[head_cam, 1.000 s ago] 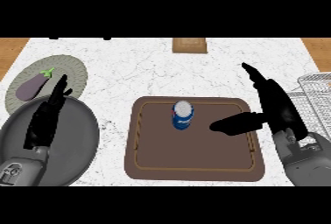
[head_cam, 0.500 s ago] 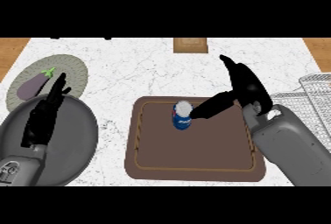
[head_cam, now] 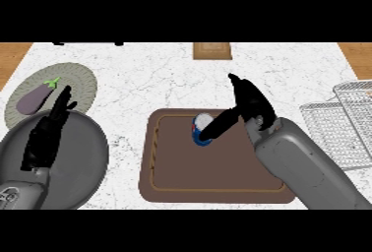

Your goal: Pick the can from the tray and place it in the tiered basket

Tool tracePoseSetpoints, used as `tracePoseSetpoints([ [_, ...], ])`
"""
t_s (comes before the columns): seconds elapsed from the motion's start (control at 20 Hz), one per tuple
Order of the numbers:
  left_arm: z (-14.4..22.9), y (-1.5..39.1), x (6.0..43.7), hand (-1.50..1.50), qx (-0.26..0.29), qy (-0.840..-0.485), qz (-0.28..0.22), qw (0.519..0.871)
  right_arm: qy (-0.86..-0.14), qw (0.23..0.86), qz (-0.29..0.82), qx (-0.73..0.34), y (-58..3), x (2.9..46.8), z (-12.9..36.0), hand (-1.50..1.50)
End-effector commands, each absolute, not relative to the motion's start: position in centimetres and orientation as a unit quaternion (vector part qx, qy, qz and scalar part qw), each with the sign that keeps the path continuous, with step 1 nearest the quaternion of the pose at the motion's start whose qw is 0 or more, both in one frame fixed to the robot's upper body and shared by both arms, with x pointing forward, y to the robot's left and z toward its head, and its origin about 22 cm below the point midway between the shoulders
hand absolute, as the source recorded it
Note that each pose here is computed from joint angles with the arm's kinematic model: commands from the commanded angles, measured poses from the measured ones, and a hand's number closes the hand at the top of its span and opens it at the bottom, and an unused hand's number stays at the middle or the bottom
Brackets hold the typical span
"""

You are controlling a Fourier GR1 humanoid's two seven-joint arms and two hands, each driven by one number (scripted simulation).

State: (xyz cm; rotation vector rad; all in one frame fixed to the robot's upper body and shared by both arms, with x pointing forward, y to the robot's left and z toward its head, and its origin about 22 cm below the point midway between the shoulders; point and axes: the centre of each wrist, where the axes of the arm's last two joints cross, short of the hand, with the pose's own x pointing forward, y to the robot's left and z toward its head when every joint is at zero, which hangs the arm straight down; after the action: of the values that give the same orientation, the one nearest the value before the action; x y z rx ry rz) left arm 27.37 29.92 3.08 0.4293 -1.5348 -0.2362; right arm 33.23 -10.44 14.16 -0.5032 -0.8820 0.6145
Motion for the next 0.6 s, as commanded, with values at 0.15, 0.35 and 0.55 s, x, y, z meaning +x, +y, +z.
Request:
tracePoseSetpoints([
  [0.15, 4.0, 29.6, 29.6, 0.00, 0.199, -0.684, -0.094, 0.695, -0.328, 0.853, 0.298, -0.274, -7.1, 32.5, 14.2, -1.50],
  [0.35, 1.9, 30.6, 25.9, 0.00, 0.197, -0.682, -0.105, 0.697, -0.317, 0.842, 0.313, -0.305, -7.6, 33.3, 14.3, -1.50],
  [0.55, 3.8, 30.1, 27.9, 0.00, 0.197, -0.678, -0.101, 0.701, -0.322, 0.828, 0.329, -0.319, -6.7, 32.2, 13.3, -1.50],
])
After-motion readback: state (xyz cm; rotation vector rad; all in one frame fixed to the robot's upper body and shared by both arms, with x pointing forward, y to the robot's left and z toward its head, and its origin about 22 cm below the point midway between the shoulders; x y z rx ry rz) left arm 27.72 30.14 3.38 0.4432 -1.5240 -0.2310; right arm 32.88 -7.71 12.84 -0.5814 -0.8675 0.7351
